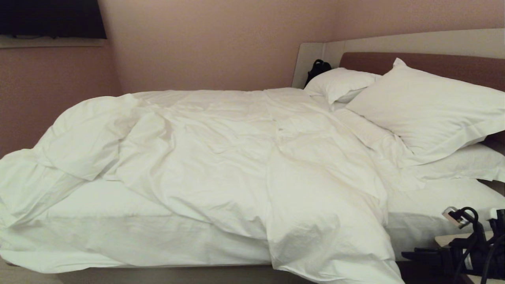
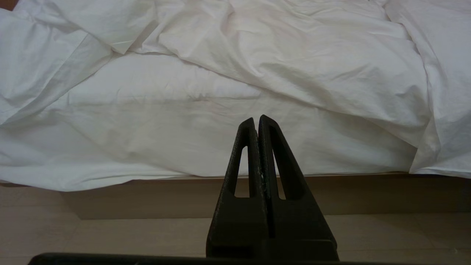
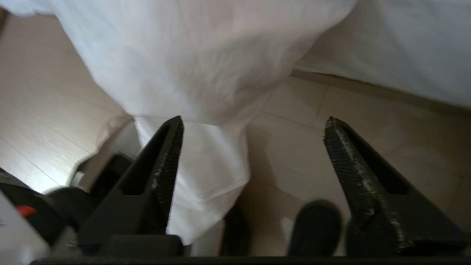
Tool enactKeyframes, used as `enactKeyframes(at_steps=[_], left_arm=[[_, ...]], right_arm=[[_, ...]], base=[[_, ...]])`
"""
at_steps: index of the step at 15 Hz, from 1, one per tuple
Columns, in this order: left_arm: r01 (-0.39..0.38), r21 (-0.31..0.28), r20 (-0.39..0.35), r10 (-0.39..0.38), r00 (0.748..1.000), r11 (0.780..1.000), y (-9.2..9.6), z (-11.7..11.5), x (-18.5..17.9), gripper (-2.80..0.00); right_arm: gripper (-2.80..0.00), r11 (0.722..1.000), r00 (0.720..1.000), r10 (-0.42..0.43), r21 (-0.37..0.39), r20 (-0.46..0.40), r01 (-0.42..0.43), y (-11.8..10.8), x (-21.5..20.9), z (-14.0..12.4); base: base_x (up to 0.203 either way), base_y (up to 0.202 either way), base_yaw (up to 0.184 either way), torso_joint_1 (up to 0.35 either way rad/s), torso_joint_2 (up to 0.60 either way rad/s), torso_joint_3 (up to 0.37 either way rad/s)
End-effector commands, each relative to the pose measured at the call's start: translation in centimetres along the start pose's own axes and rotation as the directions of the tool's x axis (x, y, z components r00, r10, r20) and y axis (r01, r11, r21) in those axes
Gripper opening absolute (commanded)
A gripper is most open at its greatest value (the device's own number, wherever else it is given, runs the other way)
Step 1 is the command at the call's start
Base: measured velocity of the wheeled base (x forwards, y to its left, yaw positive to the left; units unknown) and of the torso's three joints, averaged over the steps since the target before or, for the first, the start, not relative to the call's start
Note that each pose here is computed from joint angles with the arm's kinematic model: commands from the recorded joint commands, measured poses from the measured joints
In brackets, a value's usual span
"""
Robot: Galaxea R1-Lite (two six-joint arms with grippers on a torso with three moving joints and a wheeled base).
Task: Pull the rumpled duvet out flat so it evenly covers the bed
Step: Flatten the corners of the folded blanket
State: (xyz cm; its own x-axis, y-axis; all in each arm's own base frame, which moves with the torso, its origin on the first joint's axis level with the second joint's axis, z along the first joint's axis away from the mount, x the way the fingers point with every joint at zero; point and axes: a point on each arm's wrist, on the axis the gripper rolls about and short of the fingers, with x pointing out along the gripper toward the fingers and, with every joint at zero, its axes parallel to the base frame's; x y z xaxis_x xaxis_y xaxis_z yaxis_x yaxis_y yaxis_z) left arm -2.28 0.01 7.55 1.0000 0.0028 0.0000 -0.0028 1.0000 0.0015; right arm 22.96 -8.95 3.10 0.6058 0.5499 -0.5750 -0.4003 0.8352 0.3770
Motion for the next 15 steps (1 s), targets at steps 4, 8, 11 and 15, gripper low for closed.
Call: enactKeyframes(at_steps=[4,8,11,15], left_arm=[[0.000,0.000,0.001,0.000,1.000,1.000,0.0,0.0,0.0,-2.80],[0.000,0.000,0.002,0.000,1.000,1.000,0.0,0.0,0.0,-2.80],[0.000,0.000,0.000,0.000,1.000,1.000,0.0,0.0,0.0,-2.80],[0.000,0.000,0.000,0.000,1.000,1.000,0.0,0.0,0.0,-2.80]], right_arm=[[0.00,0.995,0.999,0.035,-0.093,-0.032,-0.038,-0.6,1.2,-0.7],[0.00,0.991,0.997,0.063,-0.111,-0.048,-0.068,0.0,1.9,-0.6],[0.00,0.990,0.992,0.098,-0.094,-0.080,-0.105,0.8,2.1,-0.6],[0.00,0.987,0.984,0.136,-0.075,-0.112,-0.145,1.5,2.5,-0.2]], base=[[0.000,0.000,0.000,0.000,0.00,0.000],[0.000,0.000,0.000,0.000,0.00,0.000],[0.000,0.000,0.000,0.000,0.00,0.000],[0.000,0.000,0.000,0.000,0.00,0.000]])
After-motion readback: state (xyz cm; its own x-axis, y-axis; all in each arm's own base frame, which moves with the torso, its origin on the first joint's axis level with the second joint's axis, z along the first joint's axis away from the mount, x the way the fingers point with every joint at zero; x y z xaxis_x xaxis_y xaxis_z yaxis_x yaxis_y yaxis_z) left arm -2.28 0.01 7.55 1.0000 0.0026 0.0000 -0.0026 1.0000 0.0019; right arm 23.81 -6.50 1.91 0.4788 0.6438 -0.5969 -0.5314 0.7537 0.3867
